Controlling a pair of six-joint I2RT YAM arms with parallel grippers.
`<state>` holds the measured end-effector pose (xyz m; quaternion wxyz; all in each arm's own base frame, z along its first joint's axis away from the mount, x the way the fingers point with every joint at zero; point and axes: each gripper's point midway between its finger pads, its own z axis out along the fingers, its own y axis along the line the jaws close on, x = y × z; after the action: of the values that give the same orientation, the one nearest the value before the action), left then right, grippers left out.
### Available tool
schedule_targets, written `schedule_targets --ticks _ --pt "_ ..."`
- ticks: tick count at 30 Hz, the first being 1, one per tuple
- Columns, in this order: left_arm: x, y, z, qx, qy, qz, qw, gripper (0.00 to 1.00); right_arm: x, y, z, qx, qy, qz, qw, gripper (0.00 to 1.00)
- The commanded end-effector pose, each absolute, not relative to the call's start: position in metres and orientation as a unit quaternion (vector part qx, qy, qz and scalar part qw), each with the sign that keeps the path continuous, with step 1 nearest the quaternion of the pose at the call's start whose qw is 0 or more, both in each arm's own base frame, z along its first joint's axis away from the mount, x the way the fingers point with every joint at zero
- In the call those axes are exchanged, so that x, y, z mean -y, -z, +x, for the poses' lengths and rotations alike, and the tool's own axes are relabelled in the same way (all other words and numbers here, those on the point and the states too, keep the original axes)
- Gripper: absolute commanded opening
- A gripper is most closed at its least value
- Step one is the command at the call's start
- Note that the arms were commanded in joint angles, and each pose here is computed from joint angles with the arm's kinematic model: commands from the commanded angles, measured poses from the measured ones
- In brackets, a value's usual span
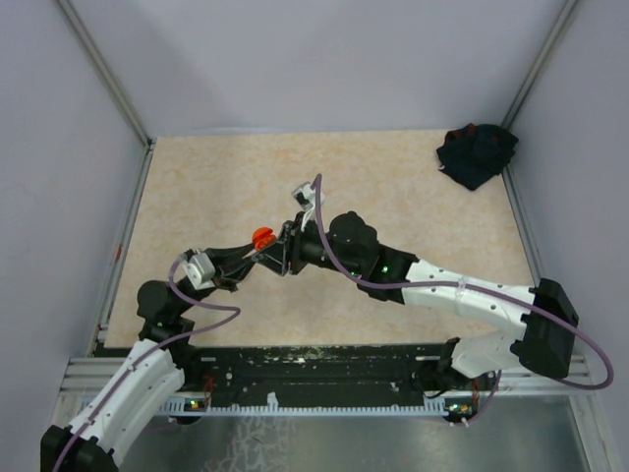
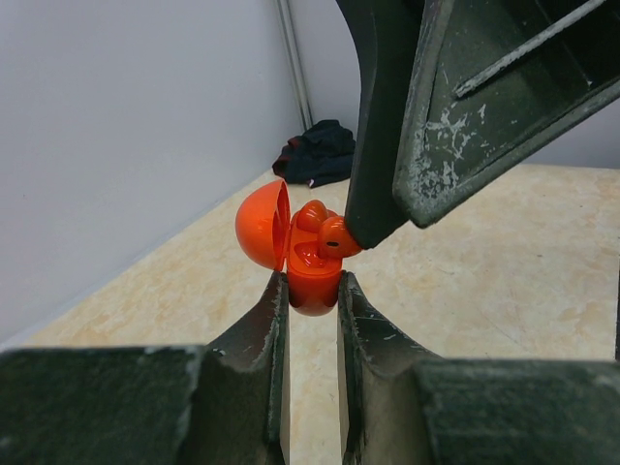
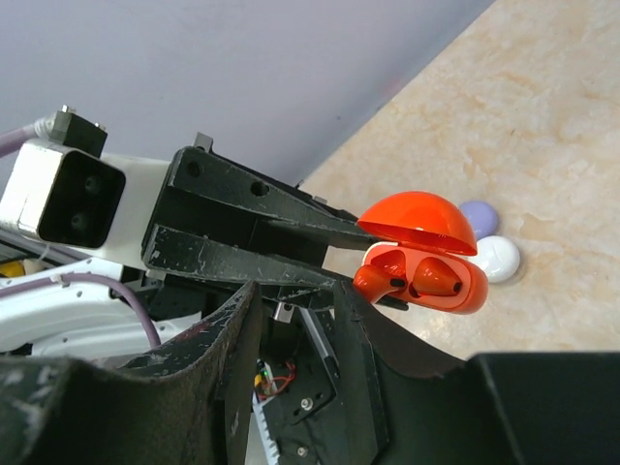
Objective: Insert the wireless bluetooth earbuds into the charging case
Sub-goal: Place the earbud in the charging case, then close the charging case.
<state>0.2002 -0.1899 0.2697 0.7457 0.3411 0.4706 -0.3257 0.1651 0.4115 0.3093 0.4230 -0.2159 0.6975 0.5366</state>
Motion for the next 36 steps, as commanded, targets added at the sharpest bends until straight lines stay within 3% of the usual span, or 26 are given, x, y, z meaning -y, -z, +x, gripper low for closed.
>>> schedule_targets --ticks 1,13,24,31,36 --pt "0.191 -0.284 0.196 -0.453 0.329 0.347 0.753 0.00 -0.422 -0.333 0.164 -0.672 -0.549 -0.229 0.442 0.37" --pt "0.194 -0.283 0.194 -0.450 0.336 0.354 0.748 0.00 -0.432 -0.342 0.176 -0.662 -0.534 -0.238 0.469 0.38" --pt "0.192 -0.281 0.199 -0.463 0.332 0.342 0.747 0.00 -0.409 -0.366 0.157 -0.630 -0.536 -0.281 0.486 0.39" --pt "0.195 -0.280 0.196 -0.461 0.341 0.351 0.740 0.00 -0.377 -0.358 0.181 -0.661 -0.448 -0.280 0.533 0.47" --pt "0.199 -0.279 0.191 -0.458 0.354 0.364 0.730 0.00 -0.362 -0.358 0.190 -0.665 -0.441 -0.309 0.518 0.55"
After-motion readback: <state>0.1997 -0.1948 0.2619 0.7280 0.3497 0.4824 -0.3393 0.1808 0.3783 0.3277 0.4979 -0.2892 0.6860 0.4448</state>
